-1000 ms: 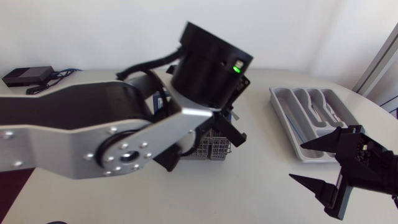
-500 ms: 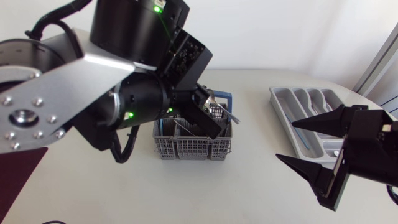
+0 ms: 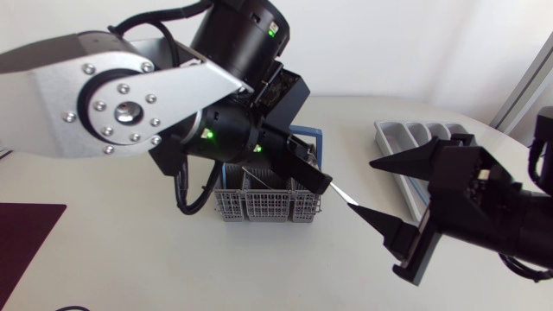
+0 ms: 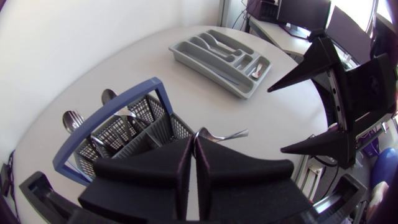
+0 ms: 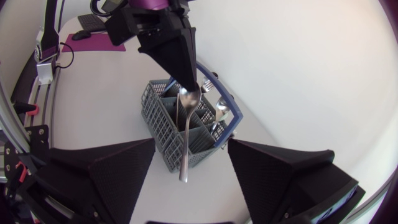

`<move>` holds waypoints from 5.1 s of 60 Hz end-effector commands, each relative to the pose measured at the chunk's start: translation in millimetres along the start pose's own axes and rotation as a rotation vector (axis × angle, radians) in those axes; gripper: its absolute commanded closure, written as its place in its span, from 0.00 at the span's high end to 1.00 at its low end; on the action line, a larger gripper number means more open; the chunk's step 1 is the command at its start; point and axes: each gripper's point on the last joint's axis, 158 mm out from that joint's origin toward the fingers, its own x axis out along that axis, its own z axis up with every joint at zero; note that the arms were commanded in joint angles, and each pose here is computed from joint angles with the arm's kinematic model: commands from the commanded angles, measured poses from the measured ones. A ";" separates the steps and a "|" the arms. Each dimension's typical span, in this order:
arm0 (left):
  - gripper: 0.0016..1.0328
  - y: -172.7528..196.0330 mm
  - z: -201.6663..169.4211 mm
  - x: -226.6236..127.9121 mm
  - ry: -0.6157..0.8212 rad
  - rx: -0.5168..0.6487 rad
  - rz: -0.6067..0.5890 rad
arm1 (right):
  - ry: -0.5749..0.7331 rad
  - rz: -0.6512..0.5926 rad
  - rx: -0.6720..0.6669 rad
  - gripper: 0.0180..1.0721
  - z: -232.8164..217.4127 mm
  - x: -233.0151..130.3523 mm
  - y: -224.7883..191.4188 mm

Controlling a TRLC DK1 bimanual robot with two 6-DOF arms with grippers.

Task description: Sort the cutlery from the basket into the organizer compartments.

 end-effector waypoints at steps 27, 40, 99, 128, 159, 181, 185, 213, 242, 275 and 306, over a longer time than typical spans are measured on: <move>0.03 -7.4 5.8 5.8 0.029 -0.068 -0.079 | 0.086 0.033 0.013 0.24 -15.9 50.8 15.6; 0.03 -9.3 4.4 5.2 0.034 -0.073 -0.092 | 0.097 0.036 0.014 0.19 -18.0 58.6 15.7; 0.66 20.1 53.5 -42.9 -0.198 -0.136 -0.048 | 0.193 0.152 0.014 0.06 -56.6 51.0 48.8; 0.66 95.6 66.4 -84.1 -0.274 -0.164 0.136 | 0.270 0.190 0.060 0.06 -127.3 9.1 -5.7; 0.66 130.6 9.4 -58.4 -0.133 -0.099 0.249 | 0.398 0.237 0.080 0.06 -263.2 -36.0 -112.7; 0.66 132.8 -7.7 -47.2 -0.097 -0.084 0.269 | 0.455 0.215 -0.004 0.10 -337.8 -53.5 -177.7; 0.66 133.3 -12.0 -45.4 -0.090 -0.085 0.273 | 0.477 0.212 -0.040 0.10 -350.8 -53.7 -185.8; 0.66 128.0 -23.9 -44.5 -0.069 -0.064 0.290 | 0.635 0.268 -0.186 0.11 -409.8 -48.0 -194.3; 0.66 107.3 -43.3 -43.1 -0.007 -0.030 0.257 | 0.665 0.182 -0.235 0.49 -399.7 -61.8 -193.4; 0.64 88.9 -68.0 -24.6 0.106 -0.075 0.204 | 0.409 0.108 0.045 0.67 -274.4 -73.3 -151.1; 0.65 90.3 -72.5 -14.9 0.167 -0.250 0.064 | 0.223 0.144 0.076 0.69 -196.5 -50.7 -77.8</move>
